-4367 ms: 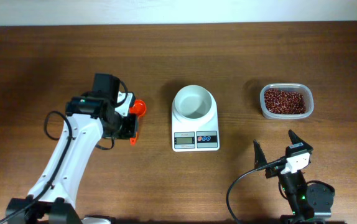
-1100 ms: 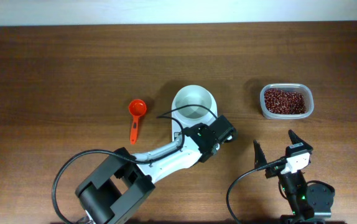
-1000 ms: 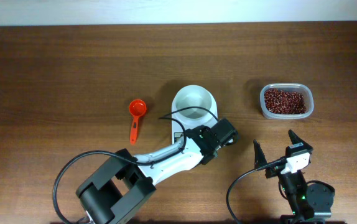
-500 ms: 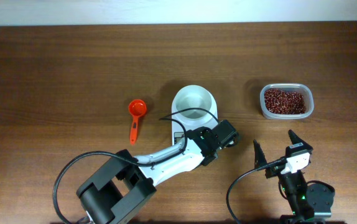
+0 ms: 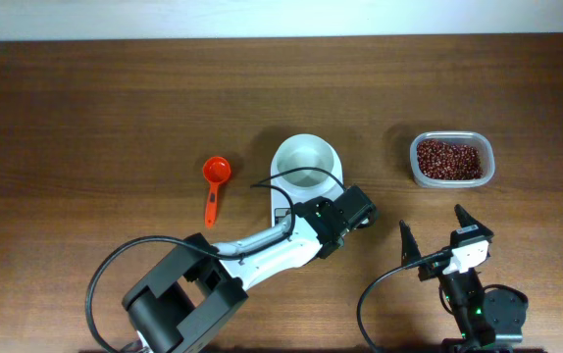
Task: Scoop item into bowl and weigh 50g on scale
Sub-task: 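Press the scale's tare button with the left gripper tip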
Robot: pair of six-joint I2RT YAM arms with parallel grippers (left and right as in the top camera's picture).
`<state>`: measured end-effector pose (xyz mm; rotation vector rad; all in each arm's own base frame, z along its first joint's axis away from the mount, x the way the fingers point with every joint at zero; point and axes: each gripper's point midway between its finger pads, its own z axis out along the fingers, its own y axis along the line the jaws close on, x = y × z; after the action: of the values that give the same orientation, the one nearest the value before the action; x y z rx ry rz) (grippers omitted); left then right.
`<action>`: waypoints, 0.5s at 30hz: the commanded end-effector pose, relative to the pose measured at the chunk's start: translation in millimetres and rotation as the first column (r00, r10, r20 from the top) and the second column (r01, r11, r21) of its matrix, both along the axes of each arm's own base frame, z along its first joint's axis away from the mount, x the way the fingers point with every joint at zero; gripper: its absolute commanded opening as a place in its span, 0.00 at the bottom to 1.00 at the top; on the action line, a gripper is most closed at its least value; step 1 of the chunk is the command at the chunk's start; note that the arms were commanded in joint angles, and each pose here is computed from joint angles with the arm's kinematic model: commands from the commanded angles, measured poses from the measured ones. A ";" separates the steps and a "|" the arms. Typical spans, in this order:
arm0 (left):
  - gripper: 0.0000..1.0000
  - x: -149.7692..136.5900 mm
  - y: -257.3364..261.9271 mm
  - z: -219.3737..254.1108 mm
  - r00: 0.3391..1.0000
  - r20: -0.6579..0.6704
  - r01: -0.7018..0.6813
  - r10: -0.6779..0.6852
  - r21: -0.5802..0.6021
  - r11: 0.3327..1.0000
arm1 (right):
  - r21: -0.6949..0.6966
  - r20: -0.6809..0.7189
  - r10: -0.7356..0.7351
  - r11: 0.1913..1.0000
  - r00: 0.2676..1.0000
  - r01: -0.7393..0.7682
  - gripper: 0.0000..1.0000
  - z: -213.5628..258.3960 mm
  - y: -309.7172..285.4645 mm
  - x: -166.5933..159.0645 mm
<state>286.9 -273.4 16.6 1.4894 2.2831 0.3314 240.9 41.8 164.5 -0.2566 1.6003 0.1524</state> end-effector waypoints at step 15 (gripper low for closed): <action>0.00 6.6 9.0 -23.3 0.999 -0.036 -0.002 0.003 0.038 0.999 | 0.011 -0.006 -0.001 1.000 1.000 0.001 0.99 -2.2 0.4 -0.2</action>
<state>293.5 -273.7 17.0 1.4920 2.2676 0.3523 240.9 41.8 164.6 -0.2570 1.5998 0.1521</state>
